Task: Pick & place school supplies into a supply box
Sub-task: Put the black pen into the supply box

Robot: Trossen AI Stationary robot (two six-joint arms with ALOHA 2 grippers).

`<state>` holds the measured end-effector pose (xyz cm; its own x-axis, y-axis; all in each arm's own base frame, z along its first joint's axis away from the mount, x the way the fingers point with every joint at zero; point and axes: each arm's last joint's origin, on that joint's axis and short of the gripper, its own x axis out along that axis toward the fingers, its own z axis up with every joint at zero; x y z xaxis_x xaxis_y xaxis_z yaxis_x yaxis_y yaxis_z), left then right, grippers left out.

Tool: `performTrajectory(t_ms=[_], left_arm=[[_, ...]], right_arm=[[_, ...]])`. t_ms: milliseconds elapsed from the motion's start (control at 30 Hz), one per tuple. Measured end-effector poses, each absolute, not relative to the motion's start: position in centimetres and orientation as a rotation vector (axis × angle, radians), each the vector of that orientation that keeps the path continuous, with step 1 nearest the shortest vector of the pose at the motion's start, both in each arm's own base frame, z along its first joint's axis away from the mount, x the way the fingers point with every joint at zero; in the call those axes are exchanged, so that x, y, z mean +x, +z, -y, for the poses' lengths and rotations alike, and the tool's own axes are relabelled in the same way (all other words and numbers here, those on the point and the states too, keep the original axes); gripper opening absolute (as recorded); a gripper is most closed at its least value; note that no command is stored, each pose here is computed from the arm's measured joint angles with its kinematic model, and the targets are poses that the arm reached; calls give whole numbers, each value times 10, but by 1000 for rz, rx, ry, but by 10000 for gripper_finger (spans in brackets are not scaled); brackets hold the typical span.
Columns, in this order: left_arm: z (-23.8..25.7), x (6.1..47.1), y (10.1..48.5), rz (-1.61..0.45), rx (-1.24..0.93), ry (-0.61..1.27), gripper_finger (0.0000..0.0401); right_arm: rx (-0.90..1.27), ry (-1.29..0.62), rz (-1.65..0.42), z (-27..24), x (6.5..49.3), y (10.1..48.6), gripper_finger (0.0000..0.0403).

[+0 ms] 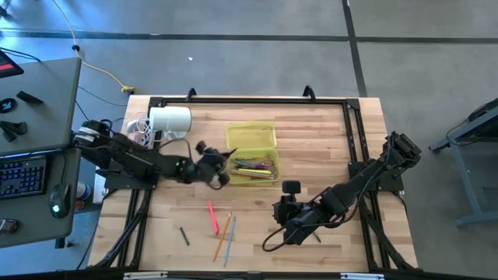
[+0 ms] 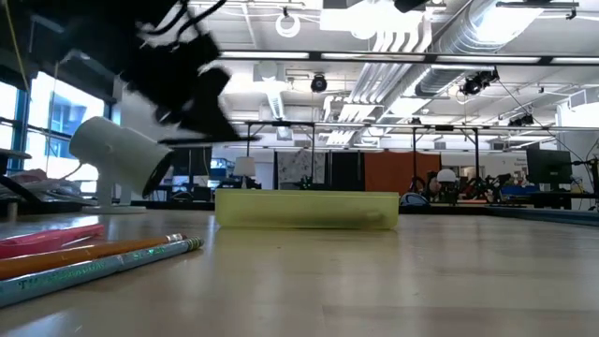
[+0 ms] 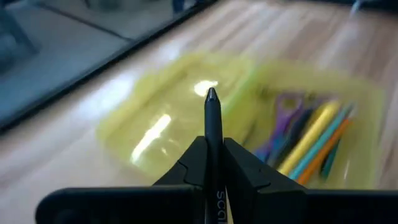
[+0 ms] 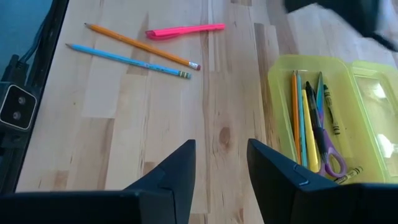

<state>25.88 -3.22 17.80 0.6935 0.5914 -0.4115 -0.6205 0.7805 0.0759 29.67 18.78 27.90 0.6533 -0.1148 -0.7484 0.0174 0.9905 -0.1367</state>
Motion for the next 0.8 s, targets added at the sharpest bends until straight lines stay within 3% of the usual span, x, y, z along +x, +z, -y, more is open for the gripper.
performTrajectory(t_ms=[167,567,800], left_arm=[[11,294,204,-450,-165,503,63],[3,359,150,-626,-126,440,77],[3,384,156,-624,-89,428,101]], right_arm=[[-121,-76,-856,-188,297,279,129],[-51,-120,-854,-187,296,279,129],[128,-52,-1005,-189,290,274,129]])
